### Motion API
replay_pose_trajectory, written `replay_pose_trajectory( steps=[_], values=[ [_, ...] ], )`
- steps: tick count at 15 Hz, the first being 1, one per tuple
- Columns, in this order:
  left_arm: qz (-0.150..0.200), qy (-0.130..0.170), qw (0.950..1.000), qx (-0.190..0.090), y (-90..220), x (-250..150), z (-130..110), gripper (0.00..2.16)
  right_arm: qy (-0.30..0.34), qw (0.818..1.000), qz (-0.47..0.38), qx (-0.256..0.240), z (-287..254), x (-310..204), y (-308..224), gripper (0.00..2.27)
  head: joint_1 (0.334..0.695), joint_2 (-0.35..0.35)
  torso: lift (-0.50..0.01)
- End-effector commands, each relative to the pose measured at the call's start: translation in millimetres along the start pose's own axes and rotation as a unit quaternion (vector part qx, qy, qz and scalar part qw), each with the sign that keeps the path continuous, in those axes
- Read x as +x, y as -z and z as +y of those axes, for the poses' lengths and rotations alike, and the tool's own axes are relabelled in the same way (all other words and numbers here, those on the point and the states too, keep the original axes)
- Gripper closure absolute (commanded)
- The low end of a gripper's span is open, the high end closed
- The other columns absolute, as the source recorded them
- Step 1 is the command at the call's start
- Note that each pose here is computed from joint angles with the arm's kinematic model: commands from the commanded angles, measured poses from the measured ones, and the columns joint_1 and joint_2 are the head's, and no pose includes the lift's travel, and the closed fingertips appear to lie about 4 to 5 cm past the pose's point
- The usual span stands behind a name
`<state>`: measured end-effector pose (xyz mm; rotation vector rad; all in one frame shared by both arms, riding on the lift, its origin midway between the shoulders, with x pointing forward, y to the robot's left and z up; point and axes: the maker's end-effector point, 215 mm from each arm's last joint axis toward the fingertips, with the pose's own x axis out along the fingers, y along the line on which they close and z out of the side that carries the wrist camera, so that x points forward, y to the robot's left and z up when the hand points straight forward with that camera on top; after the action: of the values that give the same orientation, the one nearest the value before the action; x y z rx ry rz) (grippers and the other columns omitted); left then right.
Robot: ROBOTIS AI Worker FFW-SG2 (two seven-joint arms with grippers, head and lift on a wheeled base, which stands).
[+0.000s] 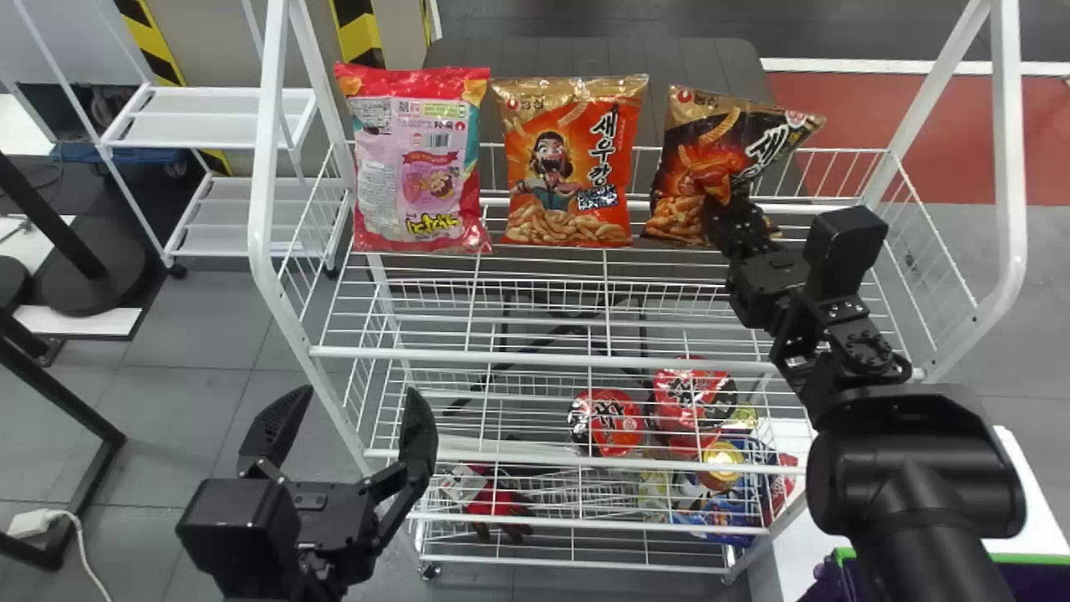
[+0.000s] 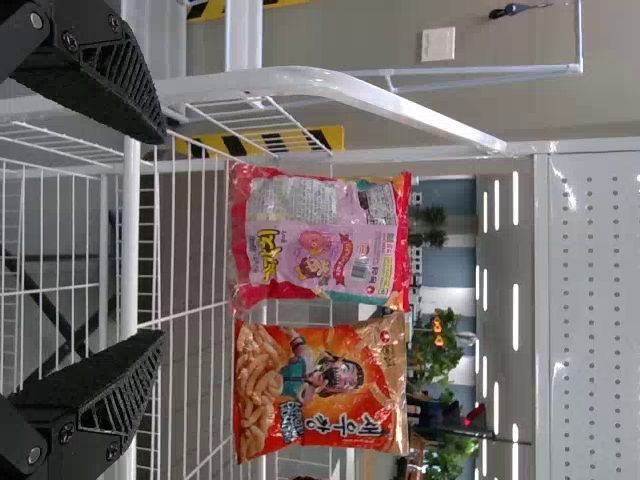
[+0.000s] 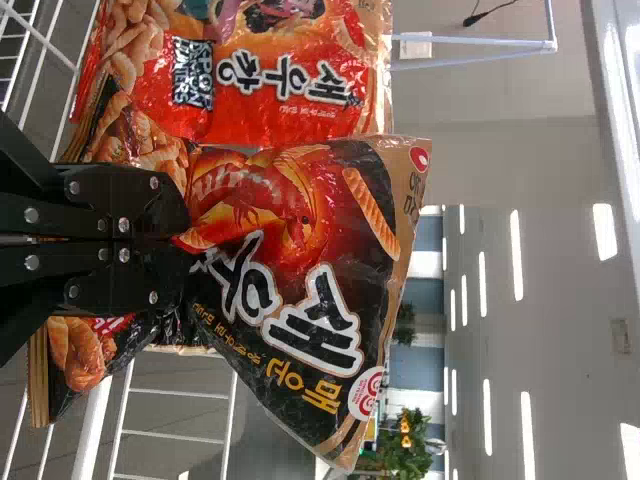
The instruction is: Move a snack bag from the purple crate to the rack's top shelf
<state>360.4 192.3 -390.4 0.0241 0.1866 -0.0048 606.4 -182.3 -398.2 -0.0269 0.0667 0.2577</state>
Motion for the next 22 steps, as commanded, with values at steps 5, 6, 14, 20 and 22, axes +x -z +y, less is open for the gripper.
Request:
replay_pose_trajectory(
  steps=[5, 6, 14, 20, 22],
  values=[
    [0.001, -0.002, 1.0, 0.002, 2.1, -0.9, 2.5, 0.13, -0.003, 1.0, 0.004, -0.01, 1.1, 4.7, 11.5, 1.54, 0.695, 0.012, 0.002],
    [0.001, -0.002, 1.0, 0.002, 1.4, -0.4, 2.5, 0.13, -0.003, 1.0, 0.003, -0.011, 1.1, 5.7, 11.0, 1.54, 0.695, 0.013, 0.002],
    [0.0, -0.008, 1.0, 0.001, 2.2, 2.6, 10.3, 0.13, -0.001, 0.999, 0.005, -0.039, 4.3, 15.5, 20.9, 1.51, 0.695, 0.025, 0.002],
    [0.001, -0.008, 1.0, 0.0, 5.1, 5.1, 10.9, 0.13, 0.0, 0.999, -0.014, -0.05, 2.5, 21.4, 12.2, 1.38, 0.695, 0.03, 0.002],
    [0.001, -0.007, 1.0, 0.0, 4.4, 5.6, 10.6, 0.13, 0.001, 0.998, -0.013, -0.054, 1.8, 22.1, 15.8, 1.38, 0.695, 0.031, 0.002]
  ],
)
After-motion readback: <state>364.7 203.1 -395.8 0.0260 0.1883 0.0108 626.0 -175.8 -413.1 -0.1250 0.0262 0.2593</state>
